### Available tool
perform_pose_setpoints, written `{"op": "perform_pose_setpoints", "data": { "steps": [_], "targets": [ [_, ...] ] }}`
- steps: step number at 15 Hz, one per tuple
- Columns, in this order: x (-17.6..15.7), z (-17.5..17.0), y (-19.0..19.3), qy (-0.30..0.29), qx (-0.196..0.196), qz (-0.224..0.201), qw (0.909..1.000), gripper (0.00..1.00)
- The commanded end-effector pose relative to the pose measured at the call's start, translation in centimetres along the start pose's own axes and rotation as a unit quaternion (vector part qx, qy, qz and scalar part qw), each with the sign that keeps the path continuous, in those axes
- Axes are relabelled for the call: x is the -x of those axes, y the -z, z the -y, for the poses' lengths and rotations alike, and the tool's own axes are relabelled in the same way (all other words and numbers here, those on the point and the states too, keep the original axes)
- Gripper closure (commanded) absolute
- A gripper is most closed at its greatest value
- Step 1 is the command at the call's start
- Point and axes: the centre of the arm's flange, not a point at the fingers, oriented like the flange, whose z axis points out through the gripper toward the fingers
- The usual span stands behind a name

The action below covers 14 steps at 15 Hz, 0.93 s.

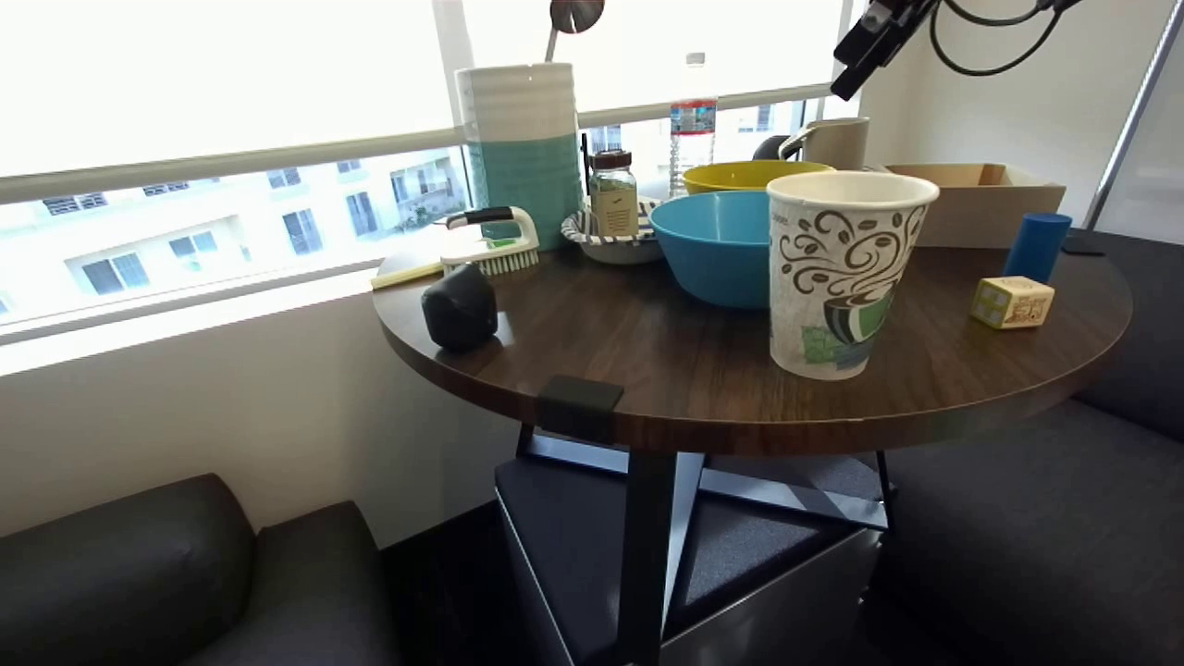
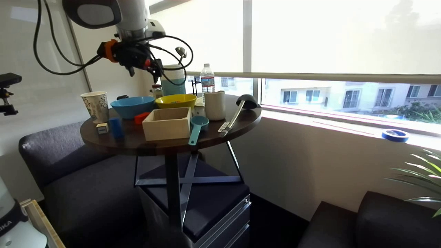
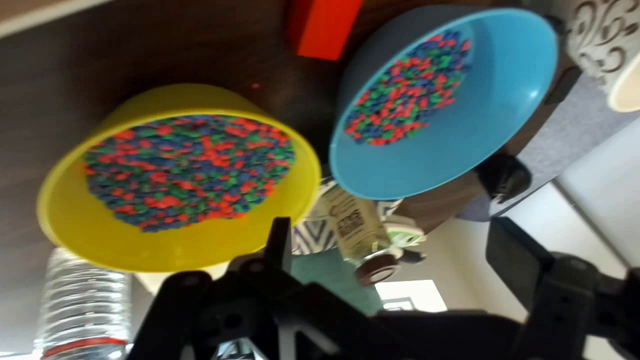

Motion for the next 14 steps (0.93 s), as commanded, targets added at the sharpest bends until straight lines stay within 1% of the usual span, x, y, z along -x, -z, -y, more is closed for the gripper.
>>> {"op": "perform_pose_setpoints", "data": {
  "steps": [1,3,4,5,7,8,9,10,11,14],
  "targets": [
    [-0.3,5.7,-1.6,0.071,-0.045,0.062,0.9945,0.0],
    [0.1,7.7,-2.8,0.096,-0.073,0.111,0.9864,0.0],
    [0.5,8.5,-3.2,0.107,-0.082,0.139,0.9811,0.0],
    [0.7,9.3,-3.6,0.124,-0.098,0.157,0.9747,0.0],
    [1.4,10.4,-4.3,0.145,-0.118,0.19,0.9638,0.0],
    [1.7,10.9,-4.6,0.154,-0.122,0.201,0.9598,0.0],
    [1.9,11.2,-4.8,0.162,-0.124,0.208,0.9565,0.0],
    [1.9,11.4,-5.1,0.171,-0.12,0.208,0.9556,0.0],
    [1.8,11.6,-5.5,0.188,-0.112,0.199,0.9552,0.0],
    [1.5,11.8,-6.5,0.208,-0.11,0.181,0.9548,0.0]
  ]
}}
